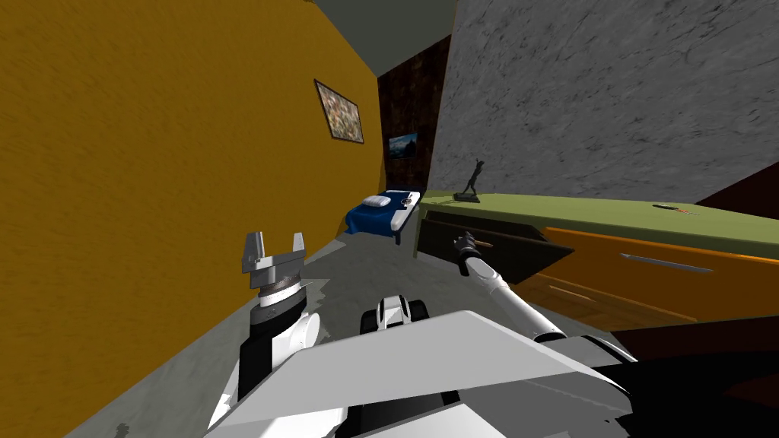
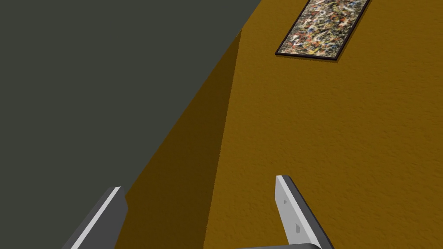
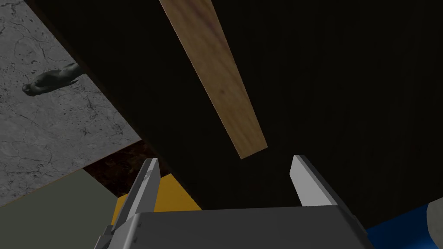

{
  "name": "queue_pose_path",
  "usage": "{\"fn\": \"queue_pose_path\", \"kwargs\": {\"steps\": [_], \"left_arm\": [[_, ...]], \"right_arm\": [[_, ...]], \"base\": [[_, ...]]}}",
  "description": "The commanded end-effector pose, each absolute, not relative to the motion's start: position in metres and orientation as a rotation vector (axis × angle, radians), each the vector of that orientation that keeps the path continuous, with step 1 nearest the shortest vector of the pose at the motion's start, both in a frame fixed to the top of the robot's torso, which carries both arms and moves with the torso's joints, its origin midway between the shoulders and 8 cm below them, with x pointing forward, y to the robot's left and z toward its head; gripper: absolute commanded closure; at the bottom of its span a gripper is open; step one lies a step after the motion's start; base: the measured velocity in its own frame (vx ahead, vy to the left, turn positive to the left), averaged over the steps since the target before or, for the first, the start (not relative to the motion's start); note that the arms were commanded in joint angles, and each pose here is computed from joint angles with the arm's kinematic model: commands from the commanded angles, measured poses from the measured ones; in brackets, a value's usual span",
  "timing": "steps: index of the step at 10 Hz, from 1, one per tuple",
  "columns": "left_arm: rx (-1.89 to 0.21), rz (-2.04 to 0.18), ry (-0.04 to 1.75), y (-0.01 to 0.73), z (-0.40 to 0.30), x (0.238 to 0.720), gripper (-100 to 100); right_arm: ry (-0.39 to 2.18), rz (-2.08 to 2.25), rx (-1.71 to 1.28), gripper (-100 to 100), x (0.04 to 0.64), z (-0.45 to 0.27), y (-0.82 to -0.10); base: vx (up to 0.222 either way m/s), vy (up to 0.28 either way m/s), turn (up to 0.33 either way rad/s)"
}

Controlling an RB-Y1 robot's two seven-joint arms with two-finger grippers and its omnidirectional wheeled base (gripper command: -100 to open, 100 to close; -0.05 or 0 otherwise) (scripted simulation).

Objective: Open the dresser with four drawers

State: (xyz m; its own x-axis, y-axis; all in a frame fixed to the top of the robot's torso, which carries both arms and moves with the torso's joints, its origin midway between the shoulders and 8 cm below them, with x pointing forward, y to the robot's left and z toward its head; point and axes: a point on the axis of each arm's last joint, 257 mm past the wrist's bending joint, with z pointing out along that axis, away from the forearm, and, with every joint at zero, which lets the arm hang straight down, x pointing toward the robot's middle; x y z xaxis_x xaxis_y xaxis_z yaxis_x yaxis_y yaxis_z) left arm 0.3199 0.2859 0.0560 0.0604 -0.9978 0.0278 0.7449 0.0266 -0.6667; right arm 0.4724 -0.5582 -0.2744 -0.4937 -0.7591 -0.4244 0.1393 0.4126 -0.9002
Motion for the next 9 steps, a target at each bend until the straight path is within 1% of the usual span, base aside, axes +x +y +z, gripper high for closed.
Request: {"fn": "queue_pose_path", "kwargs": {"steps": [1, 2, 3, 4, 9], "left_arm": [[-0.604, -1.447, 0.529, 0.286, 0.056, 0.320, 0], [-0.604, -1.447, 0.529, 0.286, 0.056, 0.320, 0], [-0.604, -1.447, 0.529, 0.286, 0.056, 0.320, 0], [-0.604, -1.447, 0.529, 0.286, 0.056, 0.320, 0], [-0.604, -1.447, 0.529, 0.286, 0.056, 0.320, 0]], "right_arm": [[1.737, -1.202, -0.491, -100, 0.495, -0.242, -0.595], [1.742, -1.226, -0.501, -100, 0.496, -0.238, -0.607], [1.741, -1.217, -0.499, -100, 0.494, -0.244, -0.599], [1.742, -1.217, -0.501, 0, 0.494, -0.243, -0.600], [1.742, -1.217, -0.501, 0, 0.494, -0.243, -0.600]], "base": [[-0.059, 0.151, -0.073], [-0.054, 0.123, -0.044], [-0.021, 0.044, -0.008], [-0.005, 0.011, 0.001], [0.000, 0.000, 0.000]]}}
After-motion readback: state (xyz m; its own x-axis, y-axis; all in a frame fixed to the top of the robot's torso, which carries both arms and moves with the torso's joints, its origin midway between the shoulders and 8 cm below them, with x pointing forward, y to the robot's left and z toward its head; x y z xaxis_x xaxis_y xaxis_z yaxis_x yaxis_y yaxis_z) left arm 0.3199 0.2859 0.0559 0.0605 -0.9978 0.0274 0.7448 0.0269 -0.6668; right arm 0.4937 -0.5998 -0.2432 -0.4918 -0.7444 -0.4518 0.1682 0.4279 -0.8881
